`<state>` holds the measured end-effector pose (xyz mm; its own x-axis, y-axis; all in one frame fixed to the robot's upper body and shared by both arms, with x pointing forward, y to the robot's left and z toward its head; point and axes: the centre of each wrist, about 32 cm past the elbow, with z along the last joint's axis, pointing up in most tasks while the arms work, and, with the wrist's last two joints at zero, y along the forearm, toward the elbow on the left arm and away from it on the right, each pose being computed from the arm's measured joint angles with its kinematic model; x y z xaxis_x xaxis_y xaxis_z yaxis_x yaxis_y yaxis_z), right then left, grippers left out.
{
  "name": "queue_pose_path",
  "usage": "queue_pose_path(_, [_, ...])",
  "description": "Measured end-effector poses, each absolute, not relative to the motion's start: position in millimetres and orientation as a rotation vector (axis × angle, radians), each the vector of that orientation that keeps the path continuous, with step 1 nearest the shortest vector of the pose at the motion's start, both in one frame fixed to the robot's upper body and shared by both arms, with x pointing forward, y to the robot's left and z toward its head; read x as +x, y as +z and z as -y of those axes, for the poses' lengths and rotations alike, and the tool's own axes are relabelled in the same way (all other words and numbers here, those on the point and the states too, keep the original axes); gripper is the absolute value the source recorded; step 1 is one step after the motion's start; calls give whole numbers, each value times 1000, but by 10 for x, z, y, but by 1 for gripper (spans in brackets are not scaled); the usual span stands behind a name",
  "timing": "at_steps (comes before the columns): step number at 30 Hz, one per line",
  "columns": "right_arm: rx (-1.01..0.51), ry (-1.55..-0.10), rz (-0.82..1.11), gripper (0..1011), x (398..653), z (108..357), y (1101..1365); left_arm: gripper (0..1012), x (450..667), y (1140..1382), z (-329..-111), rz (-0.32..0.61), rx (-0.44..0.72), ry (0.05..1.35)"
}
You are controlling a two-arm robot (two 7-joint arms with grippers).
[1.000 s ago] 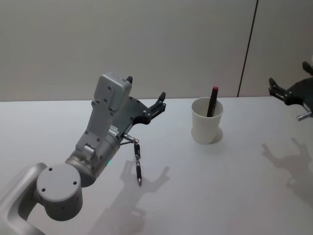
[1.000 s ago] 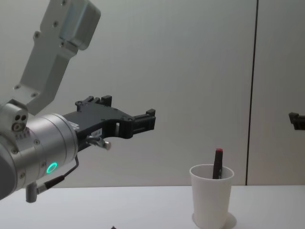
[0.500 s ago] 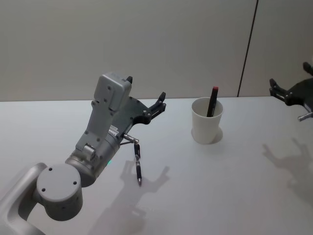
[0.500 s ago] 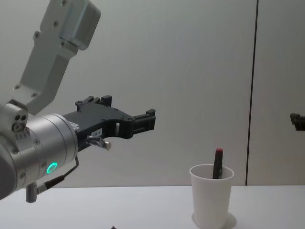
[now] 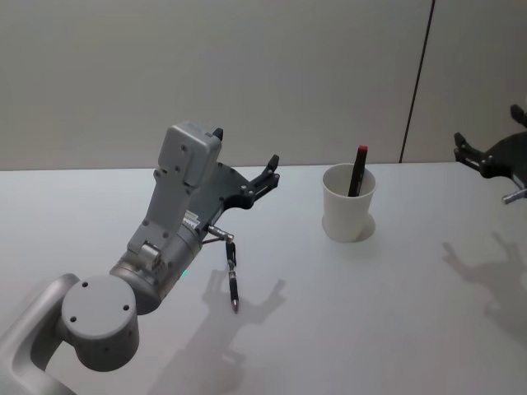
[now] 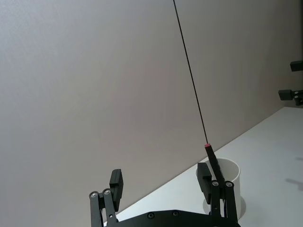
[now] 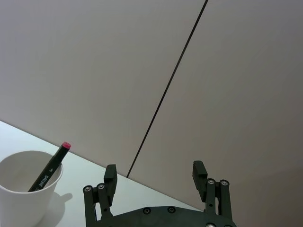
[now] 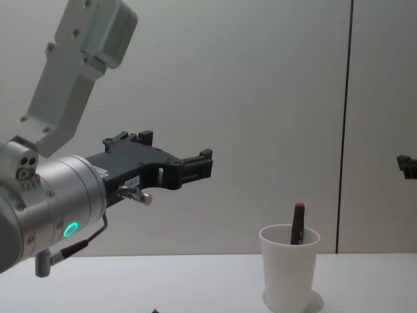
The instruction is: Place the pen into the pen holder.
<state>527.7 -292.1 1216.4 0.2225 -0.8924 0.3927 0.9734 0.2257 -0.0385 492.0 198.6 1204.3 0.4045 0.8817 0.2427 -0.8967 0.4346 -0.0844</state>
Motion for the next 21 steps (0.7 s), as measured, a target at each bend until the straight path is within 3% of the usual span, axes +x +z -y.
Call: queue_pose_path(21, [-303, -1315, 315, 1001, 5277, 2923, 12165, 1004, 4831, 12048, -2006, 184, 154, 1114])
